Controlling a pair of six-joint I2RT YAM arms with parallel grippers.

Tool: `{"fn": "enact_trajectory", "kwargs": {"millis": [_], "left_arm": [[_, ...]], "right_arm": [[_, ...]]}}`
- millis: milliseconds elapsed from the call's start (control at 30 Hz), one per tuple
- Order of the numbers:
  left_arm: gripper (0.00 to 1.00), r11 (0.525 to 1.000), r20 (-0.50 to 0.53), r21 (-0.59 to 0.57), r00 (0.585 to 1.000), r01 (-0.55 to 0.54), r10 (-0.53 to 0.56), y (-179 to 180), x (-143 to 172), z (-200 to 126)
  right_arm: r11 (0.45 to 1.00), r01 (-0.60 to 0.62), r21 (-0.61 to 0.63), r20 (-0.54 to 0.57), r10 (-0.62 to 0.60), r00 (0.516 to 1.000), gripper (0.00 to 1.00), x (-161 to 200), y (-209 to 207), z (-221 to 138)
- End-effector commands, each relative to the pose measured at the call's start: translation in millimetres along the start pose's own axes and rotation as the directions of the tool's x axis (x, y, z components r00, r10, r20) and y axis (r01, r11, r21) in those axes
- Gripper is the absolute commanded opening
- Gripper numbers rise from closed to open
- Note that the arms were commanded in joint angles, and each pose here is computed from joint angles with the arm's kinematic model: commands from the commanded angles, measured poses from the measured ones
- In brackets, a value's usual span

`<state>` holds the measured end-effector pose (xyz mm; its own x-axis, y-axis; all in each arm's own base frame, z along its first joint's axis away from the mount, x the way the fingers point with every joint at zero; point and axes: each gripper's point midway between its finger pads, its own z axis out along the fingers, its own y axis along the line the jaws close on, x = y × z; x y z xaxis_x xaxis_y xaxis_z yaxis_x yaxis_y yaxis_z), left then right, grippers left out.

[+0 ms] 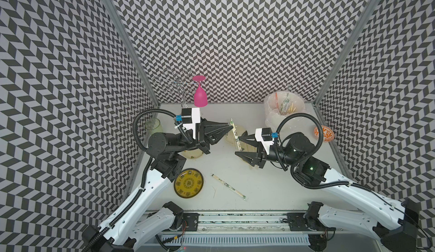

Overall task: Remove the packaging of disposable chopsticks
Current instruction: Pick up the disposable chopsticks from the center of the board.

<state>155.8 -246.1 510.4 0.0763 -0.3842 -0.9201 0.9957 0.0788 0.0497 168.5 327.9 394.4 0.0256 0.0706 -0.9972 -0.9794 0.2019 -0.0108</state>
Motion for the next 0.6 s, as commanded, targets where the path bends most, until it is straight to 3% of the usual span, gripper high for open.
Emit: {"fn": "enact_trajectory", "kwargs": {"millis": [0,200,300,433,567], "left_arm": [[0.00,0.999,-0.062,0.043,0.998,0.005,-0.002,-3,7,3],[0.00,0.996,-0.135,0.083,0.991,0.028,-0.016,0,19,9],[0.00,0.992,-0.166,0.114,0.986,0.046,-0.027,-1,23,12],[0.00,0.990,-0.173,0.133,0.985,0.051,-0.028,-4,24,12],[0.00,0.989,-0.172,0.140,0.985,0.045,-0.021,-7,23,10]], "right_arm": [[0.997,0.039,-0.063,0.079,-0.034,0.996,0.59,-47,15,-4],[0.990,0.016,-0.143,0.023,-0.013,1.000,0.57,-53,21,8],[0.981,0.018,-0.193,0.009,-0.017,1.000,0.51,-55,29,9],[0.978,0.012,-0.210,0.000,-0.013,1.000,0.31,-55,31,10],[0.982,0.000,-0.190,0.007,0.002,1.000,0.00,-56,29,8]]}}
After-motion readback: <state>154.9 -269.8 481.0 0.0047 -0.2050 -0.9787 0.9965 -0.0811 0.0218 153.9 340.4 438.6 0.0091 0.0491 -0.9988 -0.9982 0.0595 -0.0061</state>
